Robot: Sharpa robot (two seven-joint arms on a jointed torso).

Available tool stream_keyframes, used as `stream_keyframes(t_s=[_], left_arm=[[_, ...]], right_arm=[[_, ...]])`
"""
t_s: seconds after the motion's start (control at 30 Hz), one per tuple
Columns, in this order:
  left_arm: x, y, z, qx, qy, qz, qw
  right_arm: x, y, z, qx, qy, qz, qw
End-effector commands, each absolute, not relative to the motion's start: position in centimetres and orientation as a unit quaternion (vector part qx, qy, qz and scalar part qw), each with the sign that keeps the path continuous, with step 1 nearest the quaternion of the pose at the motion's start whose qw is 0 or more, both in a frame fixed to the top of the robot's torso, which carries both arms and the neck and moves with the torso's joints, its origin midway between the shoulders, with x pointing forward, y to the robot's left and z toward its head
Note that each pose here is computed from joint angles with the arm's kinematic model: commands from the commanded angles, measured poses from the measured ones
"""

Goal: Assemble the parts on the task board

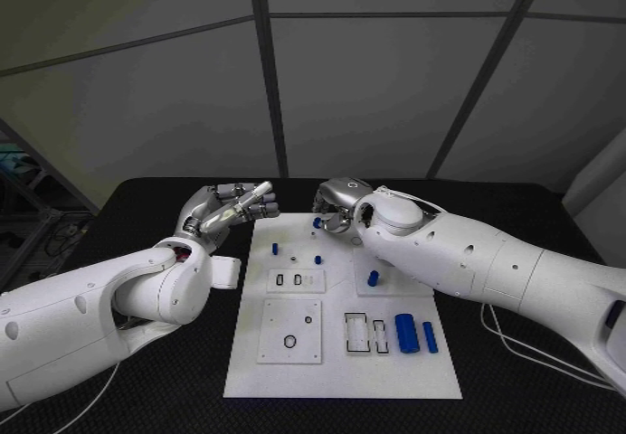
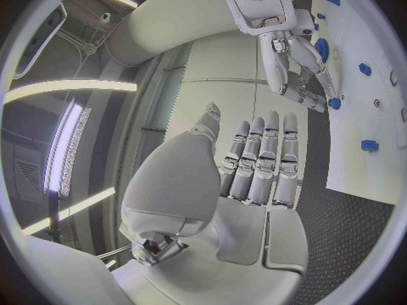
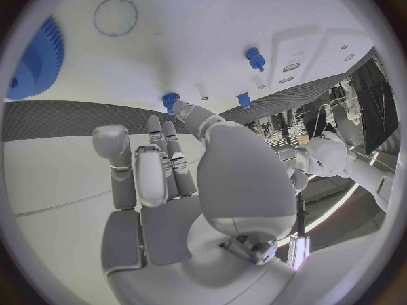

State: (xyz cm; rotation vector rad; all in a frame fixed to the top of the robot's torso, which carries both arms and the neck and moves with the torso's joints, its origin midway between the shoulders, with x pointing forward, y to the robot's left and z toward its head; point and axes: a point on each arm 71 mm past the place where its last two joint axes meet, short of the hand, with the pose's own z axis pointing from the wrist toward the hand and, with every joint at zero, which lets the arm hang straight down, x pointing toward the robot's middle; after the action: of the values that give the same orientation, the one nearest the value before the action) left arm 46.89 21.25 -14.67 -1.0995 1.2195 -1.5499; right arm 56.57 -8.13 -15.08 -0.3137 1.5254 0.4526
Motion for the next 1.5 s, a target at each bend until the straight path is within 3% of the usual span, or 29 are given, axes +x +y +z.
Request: stream_keyframes(t_s=[0.03,0.27,0.43,0.63,0.87,1.17,1.5], left_arm=[[46.9,21.2,-14.5,-0.434,0.49,-0.625,0.426],[46.9,21.5,-14.5,-0.437,0.49,-0.62,0.429],[46.9,21.7,-14.6,-0.437,0.491,-0.621,0.428],[46.9,22.0,-14.6,-0.436,0.491,-0.621,0.428],[47.0,22.0,-14.6,-0.436,0.491,-0.621,0.428],[47.1,21.8,-14.7,-0.436,0.492,-0.621,0.426],[47.2,21.7,-14.7,-0.436,0.492,-0.621,0.425]], right_arm=[[56.4,-8.1,-14.8,-0.145,0.678,0.205,0.691],[55.5,-9.2,-14.1,-0.138,0.662,0.218,0.704],[54.0,-12.0,-13.1,-0.107,0.654,0.241,0.709],[53.3,-16.7,-12.9,-0.034,0.691,0.247,0.679],[53.4,-20.1,-13.4,0.017,0.726,0.23,0.648],[54.0,-21.3,-14.1,0.029,0.753,0.198,0.627],[54.6,-21.3,-14.5,0.035,0.757,0.19,0.624]])
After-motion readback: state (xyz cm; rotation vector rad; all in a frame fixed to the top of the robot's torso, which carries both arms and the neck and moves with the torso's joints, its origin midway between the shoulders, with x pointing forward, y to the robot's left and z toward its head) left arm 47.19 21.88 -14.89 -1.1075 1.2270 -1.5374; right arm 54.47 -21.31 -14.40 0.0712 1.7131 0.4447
